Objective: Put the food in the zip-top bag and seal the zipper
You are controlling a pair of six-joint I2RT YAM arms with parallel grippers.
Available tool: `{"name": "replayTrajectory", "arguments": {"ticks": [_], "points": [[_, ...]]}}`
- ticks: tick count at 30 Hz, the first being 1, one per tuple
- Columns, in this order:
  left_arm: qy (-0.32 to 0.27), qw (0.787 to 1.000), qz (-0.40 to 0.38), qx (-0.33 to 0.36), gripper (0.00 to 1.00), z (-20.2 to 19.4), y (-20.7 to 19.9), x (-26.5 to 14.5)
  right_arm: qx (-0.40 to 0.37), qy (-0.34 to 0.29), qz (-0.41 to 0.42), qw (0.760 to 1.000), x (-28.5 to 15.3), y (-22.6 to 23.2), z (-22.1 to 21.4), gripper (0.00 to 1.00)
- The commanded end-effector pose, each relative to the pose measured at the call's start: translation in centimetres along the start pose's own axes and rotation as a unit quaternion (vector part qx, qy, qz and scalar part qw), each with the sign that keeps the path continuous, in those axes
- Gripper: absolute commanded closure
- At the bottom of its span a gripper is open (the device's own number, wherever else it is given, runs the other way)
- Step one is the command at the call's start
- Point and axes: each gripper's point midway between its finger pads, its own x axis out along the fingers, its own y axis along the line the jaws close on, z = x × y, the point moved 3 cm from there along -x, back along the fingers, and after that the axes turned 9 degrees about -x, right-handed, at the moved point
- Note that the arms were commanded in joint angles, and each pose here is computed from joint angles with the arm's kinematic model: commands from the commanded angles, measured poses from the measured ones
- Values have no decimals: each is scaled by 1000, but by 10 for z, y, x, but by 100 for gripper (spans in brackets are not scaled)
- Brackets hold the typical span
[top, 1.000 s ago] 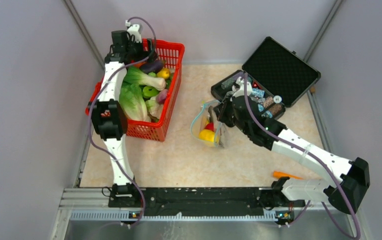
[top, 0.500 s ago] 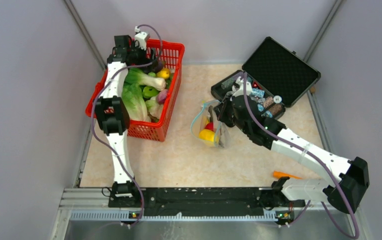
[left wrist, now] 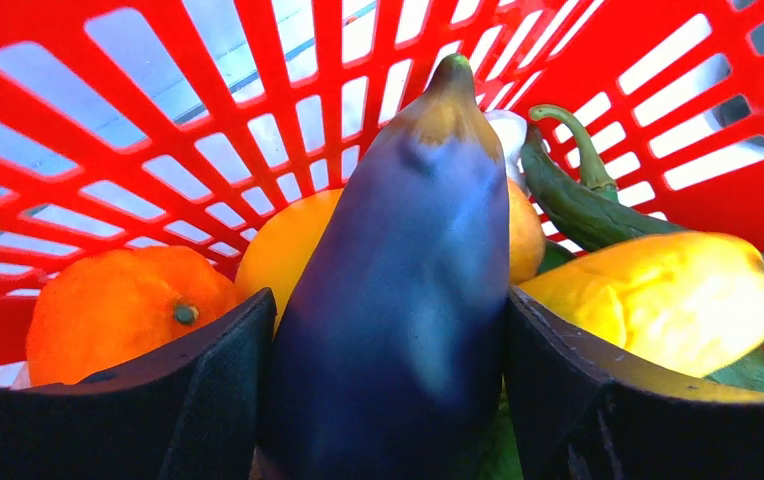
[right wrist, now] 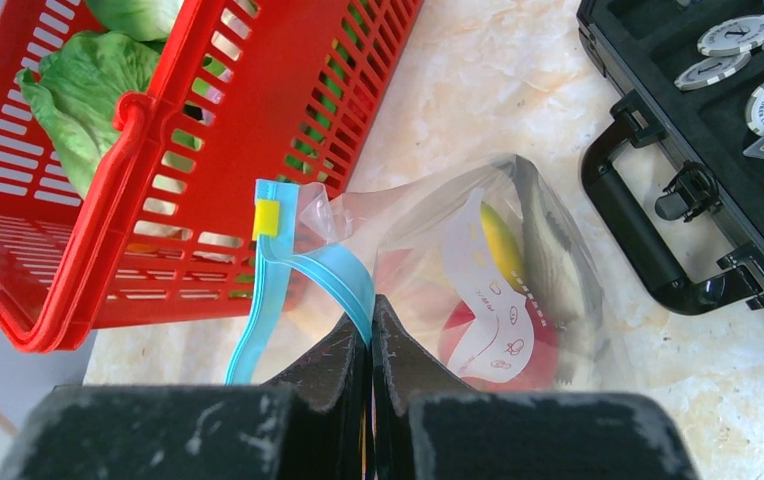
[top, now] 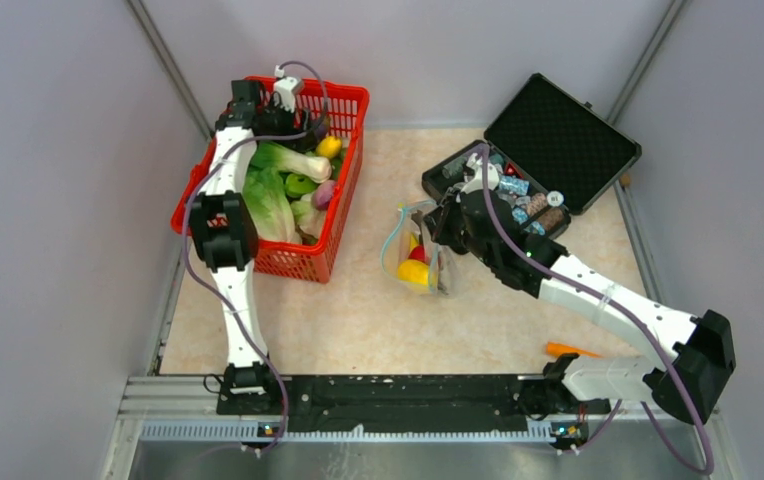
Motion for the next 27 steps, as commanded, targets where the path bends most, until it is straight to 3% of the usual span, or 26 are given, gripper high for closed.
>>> {"name": "replayTrajectory", "arguments": {"ticks": [1,3,7,16,21,27], "points": [[-83,996,-21,6,73,50,-36,-43,18,-38,21,999,-4,13,31,100],[-116,993,-25,11,85,63,-48,-58,18,-37,19,999,-4,12,30,100],[-156,987,-40,13,90,76,-69,-80,18,-41,18,999,-6,10,31,100],[-135,984,-109,-50,95,54,-113,-106,23,-43,21,999,-9,8,28,100],[-202,963,-168,-54,96,61,-153,-139,26,-45,23,998,-9,7,26,100],[-204,953,-199,-102,96,50,-175,-156,28,-46,25,998,-8,8,25,100]]}}
